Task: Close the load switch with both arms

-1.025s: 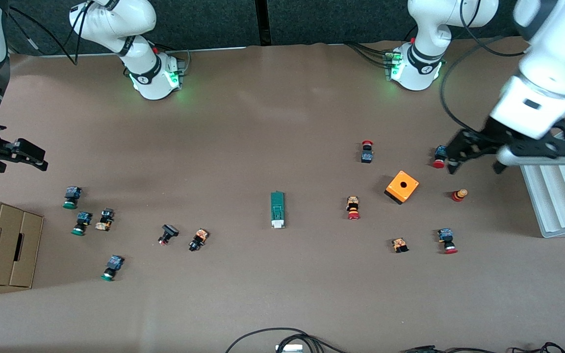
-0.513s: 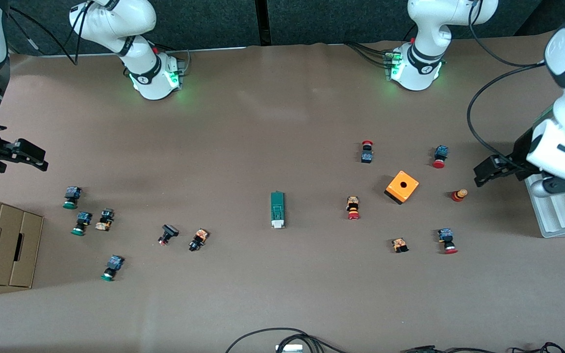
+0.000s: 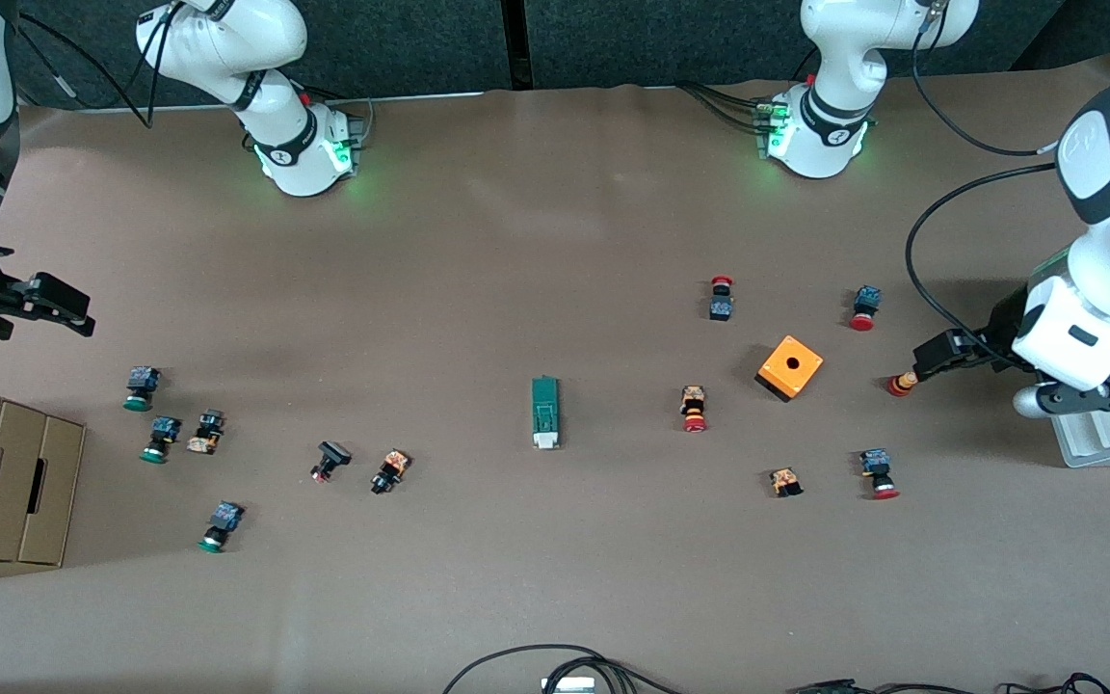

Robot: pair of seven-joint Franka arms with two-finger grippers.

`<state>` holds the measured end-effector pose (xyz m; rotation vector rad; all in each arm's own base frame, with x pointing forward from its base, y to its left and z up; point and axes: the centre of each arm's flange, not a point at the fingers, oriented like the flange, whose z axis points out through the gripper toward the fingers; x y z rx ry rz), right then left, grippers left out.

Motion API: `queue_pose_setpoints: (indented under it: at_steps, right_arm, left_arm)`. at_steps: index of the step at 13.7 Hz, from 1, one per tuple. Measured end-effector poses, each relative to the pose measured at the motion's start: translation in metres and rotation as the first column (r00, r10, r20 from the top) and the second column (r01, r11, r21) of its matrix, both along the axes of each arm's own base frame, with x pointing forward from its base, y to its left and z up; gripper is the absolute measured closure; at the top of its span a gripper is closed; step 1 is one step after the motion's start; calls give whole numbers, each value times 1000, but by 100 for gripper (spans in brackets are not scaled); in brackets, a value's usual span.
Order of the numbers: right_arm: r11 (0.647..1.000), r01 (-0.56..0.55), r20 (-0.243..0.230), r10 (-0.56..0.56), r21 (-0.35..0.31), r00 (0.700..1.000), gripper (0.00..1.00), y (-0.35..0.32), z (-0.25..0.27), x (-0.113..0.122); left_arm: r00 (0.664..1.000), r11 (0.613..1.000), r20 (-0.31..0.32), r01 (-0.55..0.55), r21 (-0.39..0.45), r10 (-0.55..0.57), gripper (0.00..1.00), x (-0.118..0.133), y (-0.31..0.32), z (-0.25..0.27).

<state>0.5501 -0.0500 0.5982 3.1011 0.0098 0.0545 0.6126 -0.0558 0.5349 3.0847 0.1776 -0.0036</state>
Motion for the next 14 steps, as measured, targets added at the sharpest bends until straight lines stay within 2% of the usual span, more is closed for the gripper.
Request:
queue_pose_setpoints:
  at_steps: [4, 12, 14]
  right_arm:
    - [1000, 0, 0, 0, 0, 1000, 1, 0, 0, 0]
    - [1000, -1, 0, 1, 0, 1000, 1, 0, 0, 0]
    - [1000, -1, 0, 1, 0, 1000, 1, 1, 0, 0]
  left_arm:
    - [1000, 1000, -15, 11, 2, -11, 0, 4, -1, -10]
    - [999, 1000, 29, -13, -1, 13, 0, 9, 15, 20]
    - [1000, 1000, -2, -20, 3, 20, 0, 3, 24, 28]
